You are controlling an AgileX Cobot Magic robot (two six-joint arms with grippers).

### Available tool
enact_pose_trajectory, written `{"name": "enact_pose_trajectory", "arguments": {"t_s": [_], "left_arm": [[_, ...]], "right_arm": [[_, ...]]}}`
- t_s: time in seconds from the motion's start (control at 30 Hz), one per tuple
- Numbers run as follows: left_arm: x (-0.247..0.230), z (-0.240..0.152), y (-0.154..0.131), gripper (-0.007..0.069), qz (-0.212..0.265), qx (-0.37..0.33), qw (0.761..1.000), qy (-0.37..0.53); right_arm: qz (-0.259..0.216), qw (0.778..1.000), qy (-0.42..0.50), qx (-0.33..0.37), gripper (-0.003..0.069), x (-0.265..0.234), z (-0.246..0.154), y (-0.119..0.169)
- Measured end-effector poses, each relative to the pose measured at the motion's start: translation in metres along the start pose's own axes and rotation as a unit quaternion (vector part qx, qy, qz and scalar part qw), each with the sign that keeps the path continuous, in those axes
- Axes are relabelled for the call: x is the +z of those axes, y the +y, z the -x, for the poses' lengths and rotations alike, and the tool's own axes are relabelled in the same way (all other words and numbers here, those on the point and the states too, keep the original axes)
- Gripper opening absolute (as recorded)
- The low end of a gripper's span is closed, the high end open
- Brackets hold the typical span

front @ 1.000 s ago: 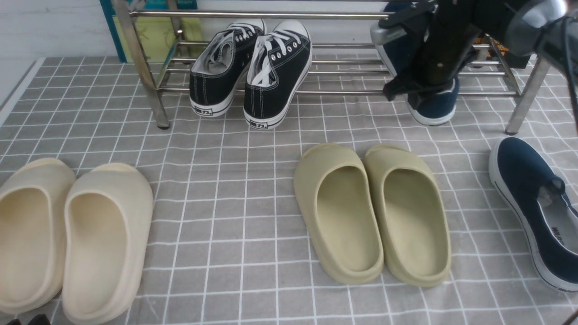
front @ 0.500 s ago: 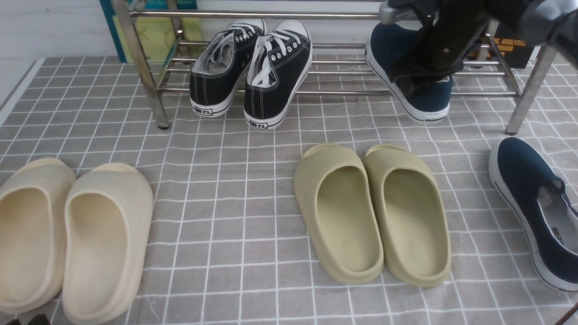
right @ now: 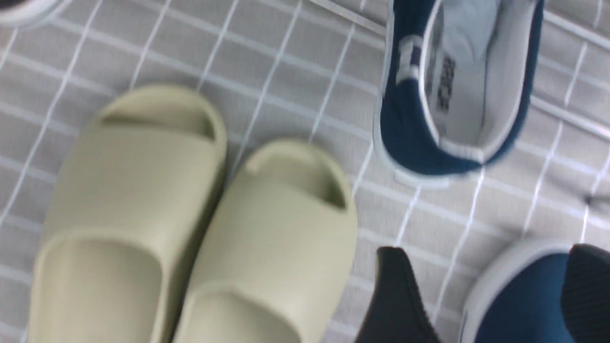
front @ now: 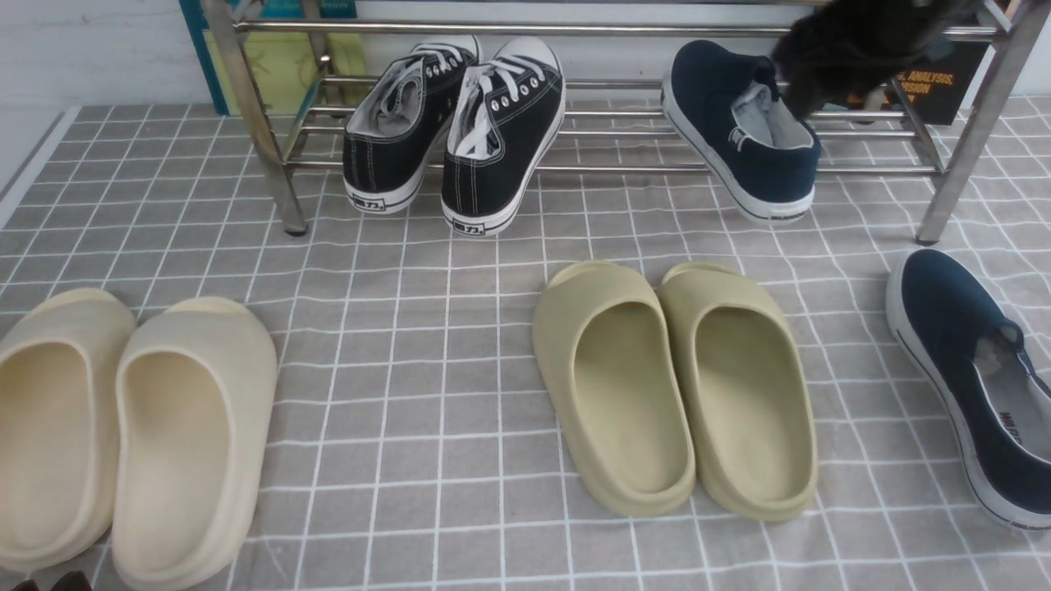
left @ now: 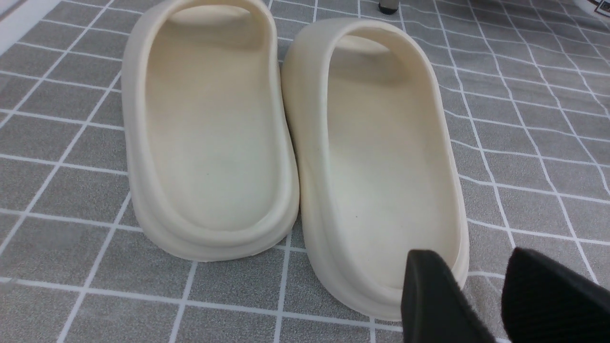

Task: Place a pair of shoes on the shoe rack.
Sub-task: Use the right arm to grab the shoe closest to it

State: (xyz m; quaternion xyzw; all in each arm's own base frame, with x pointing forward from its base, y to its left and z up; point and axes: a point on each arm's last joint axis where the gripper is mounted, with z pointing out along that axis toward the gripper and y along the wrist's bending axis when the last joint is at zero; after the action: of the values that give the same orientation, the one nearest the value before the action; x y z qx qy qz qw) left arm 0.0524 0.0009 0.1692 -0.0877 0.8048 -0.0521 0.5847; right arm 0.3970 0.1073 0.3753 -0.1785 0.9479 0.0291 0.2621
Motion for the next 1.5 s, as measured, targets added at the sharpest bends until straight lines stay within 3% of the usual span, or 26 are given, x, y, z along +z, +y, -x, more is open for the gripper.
{"name": "enact_pose_trajectory", "arguments": {"t_s": [0.2, 0.47, 0.7, 0.87, 1.0, 1.13, 1.17, 1.2, 1.5], "left_arm": [[0.0, 0.0, 0.0, 0.0239, 0.0, 0.0, 1.0, 0.0], [0.0, 0.0, 0.0, 0.0239, 0.0, 0.0, 1.0, 0.0], [0.0, 0.0, 0.0, 0.0239, 0.0, 0.0, 1.0, 0.0], [0.0, 0.0, 0.0, 0.0239, 0.0, 0.0, 1.0, 0.0], [0.0, 0.0, 0.0, 0.0239, 0.0, 0.0, 1.0, 0.0], [0.0, 0.0, 0.0, 0.0239, 0.0, 0.0, 1.0, 0.0], [0.0, 0.0, 0.0, 0.0239, 0.0, 0.0, 1.0, 0.0], [0.0, 0.0, 0.0, 0.0239, 0.0, 0.0, 1.0, 0.0], [0.0, 0.0, 0.0, 0.0239, 0.0, 0.0, 1.0, 0.0]], "right_arm": [[-0.01, 0.998, 0.065, 0.0, 0.0473, -0.009, -0.052, 0.003], [-0.035, 0.98, 0.191, 0.053, 0.0473, 0.035, -0.124, -0.011], [-0.045, 0.967, 0.221, 0.116, 0.0473, 0.072, -0.174, -0.033], [-0.045, 0.965, 0.226, 0.123, 0.0459, 0.086, -0.195, -0.034], [-0.045, 0.968, 0.216, 0.124, 0.0349, 0.093, -0.204, -0.032], [-0.048, 0.971, 0.202, 0.121, 0.0155, 0.097, -0.201, -0.033], [-0.048, 0.971, 0.201, 0.121, 0.0144, 0.097, -0.201, -0.034], [-0.048, 0.971, 0.201, 0.121, 0.0053, 0.098, -0.201, -0.034], [-0.056, 0.973, 0.192, 0.117, 0.0035, 0.086, -0.199, -0.034]]}}
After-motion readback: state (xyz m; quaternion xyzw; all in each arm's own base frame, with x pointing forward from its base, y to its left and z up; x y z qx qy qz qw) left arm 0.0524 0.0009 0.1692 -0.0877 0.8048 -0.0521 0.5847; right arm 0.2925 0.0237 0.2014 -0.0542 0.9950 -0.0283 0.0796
